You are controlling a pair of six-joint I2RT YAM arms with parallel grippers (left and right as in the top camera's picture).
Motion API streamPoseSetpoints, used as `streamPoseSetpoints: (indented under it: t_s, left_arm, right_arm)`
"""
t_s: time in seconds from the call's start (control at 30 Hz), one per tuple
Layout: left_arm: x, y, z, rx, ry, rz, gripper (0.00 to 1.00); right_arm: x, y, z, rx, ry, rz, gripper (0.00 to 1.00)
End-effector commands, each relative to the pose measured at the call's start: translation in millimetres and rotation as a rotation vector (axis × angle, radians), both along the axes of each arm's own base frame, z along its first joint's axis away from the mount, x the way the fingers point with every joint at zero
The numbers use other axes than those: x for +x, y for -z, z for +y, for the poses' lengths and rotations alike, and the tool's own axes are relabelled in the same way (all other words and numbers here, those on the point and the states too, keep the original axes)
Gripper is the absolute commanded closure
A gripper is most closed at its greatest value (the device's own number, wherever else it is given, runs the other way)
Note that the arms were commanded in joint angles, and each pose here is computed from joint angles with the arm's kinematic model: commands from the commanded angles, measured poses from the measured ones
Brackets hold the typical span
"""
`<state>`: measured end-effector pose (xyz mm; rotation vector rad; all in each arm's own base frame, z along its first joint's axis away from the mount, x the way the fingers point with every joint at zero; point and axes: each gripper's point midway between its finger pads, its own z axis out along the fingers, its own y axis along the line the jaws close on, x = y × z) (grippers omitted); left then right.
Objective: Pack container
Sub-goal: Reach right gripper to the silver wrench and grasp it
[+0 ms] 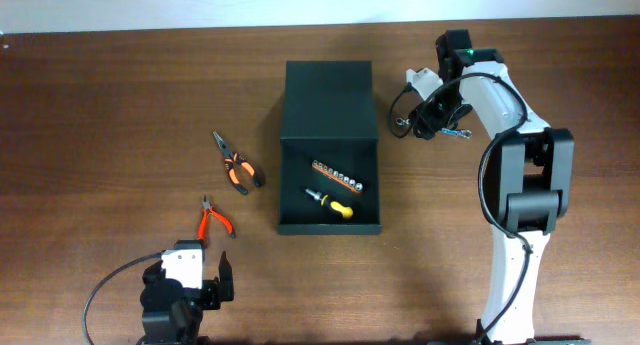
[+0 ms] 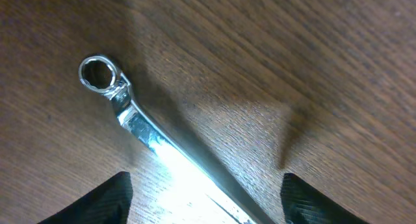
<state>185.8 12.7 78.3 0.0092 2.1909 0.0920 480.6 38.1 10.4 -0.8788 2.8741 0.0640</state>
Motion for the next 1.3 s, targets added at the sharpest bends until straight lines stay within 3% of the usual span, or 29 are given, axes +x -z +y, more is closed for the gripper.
streamPoseSetpoints:
  t_s: [0.0, 0.1, 0.43, 0.5, 0.67, 0.83, 1.03, 1.27]
  left_arm:
    - [0, 1, -1, 0.009, 0.015, -0.004, 0.01]
    - [0, 1, -1, 0.009, 0.015, -0.004, 0.01]
    - [0, 1, -1, 0.009, 0.015, -0.004, 0.01]
    - [0, 1, -1, 0.009, 0.015, -0.004, 0.01]
    - [0, 1, -1, 0.009, 0.015, -0.004, 0.01]
    - [0, 1, -1, 0.009, 0.015, -0.004, 0.01]
    - [0, 1, -1, 0.009, 0.015, -0.004, 0.01]
    - [0, 1, -1, 0.009, 0.015, -0.004, 0.01]
  right_arm:
    - [-4, 11, 3, 0.018, -0.012, 0.027, 0.33]
    - [-4, 12, 3, 0.018, -0.012, 0.028, 0.43]
    - [-11, 25, 3, 0.016, -0.011, 0.072, 0.5]
    - [-12, 26, 3, 0.015, -0.011, 0.074, 0.56]
    - [-12, 26, 3, 0.016, -0.008, 0.077, 0.8]
    - [-18, 26, 3, 0.015, -0.008, 0.1, 0.9]
    - [-20, 20, 3, 0.021, 0.082, 0.117, 0.96]
    - [-15, -1, 17, 0.056, 0.085, 0.106, 0.96]
